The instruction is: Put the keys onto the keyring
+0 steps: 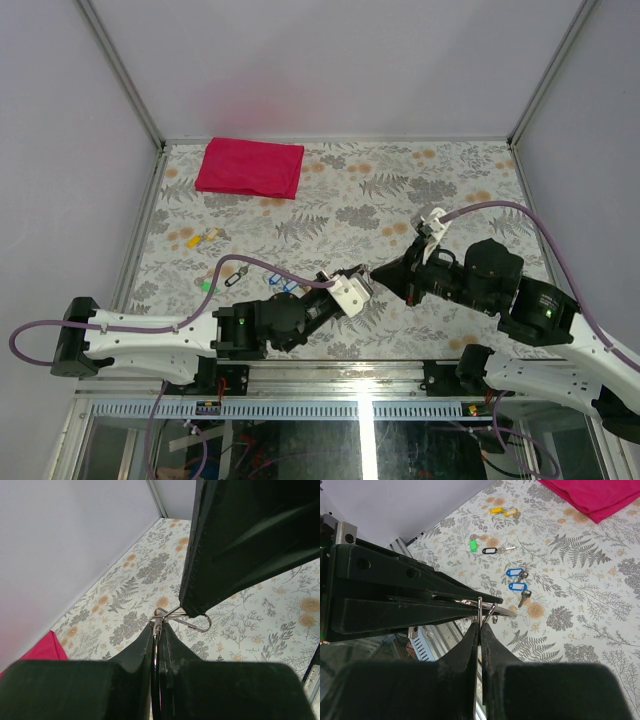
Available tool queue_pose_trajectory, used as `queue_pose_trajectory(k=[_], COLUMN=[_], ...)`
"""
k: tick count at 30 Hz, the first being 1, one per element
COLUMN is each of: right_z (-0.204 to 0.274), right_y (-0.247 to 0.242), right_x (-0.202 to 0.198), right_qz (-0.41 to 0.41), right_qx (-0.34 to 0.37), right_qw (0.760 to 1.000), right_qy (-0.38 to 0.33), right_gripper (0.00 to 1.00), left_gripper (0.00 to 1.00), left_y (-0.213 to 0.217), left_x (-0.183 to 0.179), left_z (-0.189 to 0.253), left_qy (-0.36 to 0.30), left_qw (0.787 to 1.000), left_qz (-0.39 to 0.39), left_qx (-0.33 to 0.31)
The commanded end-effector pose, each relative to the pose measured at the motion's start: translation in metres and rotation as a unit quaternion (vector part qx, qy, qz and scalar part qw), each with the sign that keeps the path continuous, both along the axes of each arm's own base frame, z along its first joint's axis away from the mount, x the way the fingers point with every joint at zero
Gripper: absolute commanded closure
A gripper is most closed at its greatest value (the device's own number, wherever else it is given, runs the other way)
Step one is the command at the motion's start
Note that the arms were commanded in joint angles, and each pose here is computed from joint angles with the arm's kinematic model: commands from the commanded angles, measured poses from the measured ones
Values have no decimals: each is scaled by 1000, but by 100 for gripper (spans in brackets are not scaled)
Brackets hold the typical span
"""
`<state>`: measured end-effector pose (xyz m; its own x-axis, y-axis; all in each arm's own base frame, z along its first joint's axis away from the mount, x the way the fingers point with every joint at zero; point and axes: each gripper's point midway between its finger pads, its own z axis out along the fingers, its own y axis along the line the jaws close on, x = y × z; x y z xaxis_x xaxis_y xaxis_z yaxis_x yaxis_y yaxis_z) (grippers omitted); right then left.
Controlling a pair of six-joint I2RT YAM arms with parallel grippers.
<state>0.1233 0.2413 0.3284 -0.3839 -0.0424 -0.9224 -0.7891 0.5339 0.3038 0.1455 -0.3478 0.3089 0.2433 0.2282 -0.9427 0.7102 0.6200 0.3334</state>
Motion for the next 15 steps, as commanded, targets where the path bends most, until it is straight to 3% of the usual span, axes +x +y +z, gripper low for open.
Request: queue_pose_trajectory(k=[1,8,11,15], right_z=[36,52,53,48], right_y=[1,-5,-6,-10], right_x=[4,3,3,5], right_qz=[3,13,19,20], right_qx=[24,2,-18,-49], right_qw=[999,998,997,995], right_qy=[-45,-69,-76,-81], right_gripper=[100,100,100,100], left_gripper=[96,61,50,44], left_y=[2,9,13,23], left_x=[-6,-20,-28,-31], left_z=[25,32,34,38], left_qy=[1,-4,-5,-3], left_qw=[999,994,991,988], left_qz=[-17,-65,-89,-93], left_qx=[-46,-84,-102,-122])
